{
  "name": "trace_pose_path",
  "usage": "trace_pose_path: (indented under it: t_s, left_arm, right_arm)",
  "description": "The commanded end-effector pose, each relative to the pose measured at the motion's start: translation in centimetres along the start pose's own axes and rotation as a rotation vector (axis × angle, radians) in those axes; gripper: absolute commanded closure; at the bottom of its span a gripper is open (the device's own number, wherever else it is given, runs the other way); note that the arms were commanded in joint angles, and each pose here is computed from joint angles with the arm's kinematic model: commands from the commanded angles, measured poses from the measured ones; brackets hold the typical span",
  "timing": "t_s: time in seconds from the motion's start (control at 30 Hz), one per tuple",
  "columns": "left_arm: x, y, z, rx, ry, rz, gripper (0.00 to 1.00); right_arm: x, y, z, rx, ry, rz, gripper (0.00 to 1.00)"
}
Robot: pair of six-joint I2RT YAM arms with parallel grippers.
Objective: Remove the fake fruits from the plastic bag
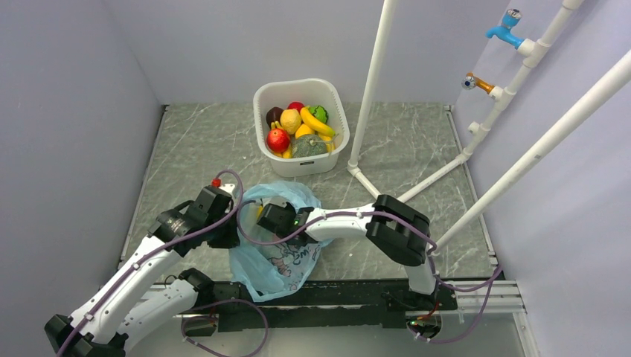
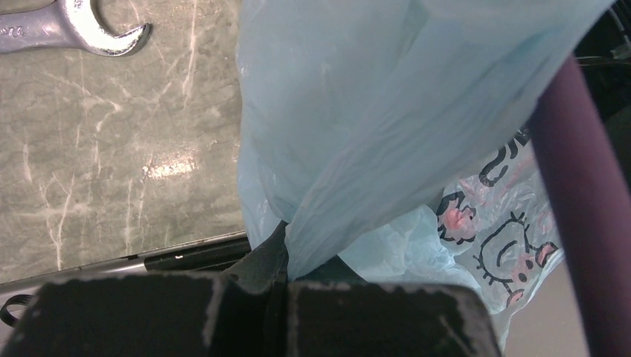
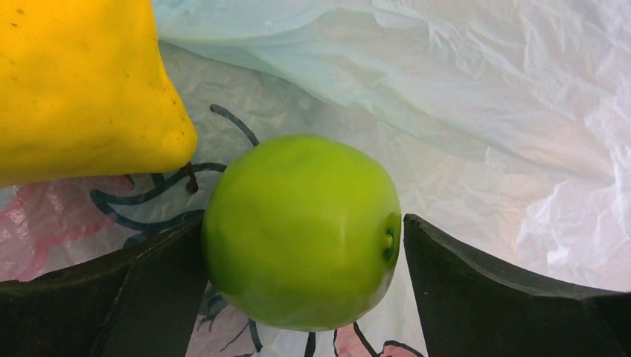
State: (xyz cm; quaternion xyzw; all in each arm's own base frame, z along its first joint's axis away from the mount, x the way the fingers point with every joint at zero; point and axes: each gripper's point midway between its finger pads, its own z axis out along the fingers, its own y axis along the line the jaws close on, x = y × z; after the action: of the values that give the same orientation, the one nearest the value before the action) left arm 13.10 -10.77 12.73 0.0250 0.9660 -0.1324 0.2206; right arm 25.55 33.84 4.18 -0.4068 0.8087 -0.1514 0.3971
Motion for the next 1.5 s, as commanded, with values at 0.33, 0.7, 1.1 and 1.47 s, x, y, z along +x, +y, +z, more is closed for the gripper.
trace_pose_path:
  t_s: [0.33,0.7,1.1,1.47]
  left_arm:
    - [-0.3,-0.9,-0.5,0.042,-0.004,0.006,1.00]
    - [-0.3,-0.8,-0.6,0.038,-0.010,0.000,1.00]
    - [-0.4,-0.9,-0.7,0.041,-0.015,0.001,1.00]
    - [-0.5,-0.9,-0.7,0.044,-0.025,0.000,1.00]
  right_arm:
    - [-1.8,1.2,-0.6,-0.079,-0.058,0.057,0.47]
    - [-2.9,2.2,-5.5,-0.266,-0.194,0.116,0.81]
    - [-3.6,5.1,-14.1,-0.752,-0.421,0.245,0.95]
    - [-8.4,5.6,-26.8,-1.310,-0.711,0.283,1.00]
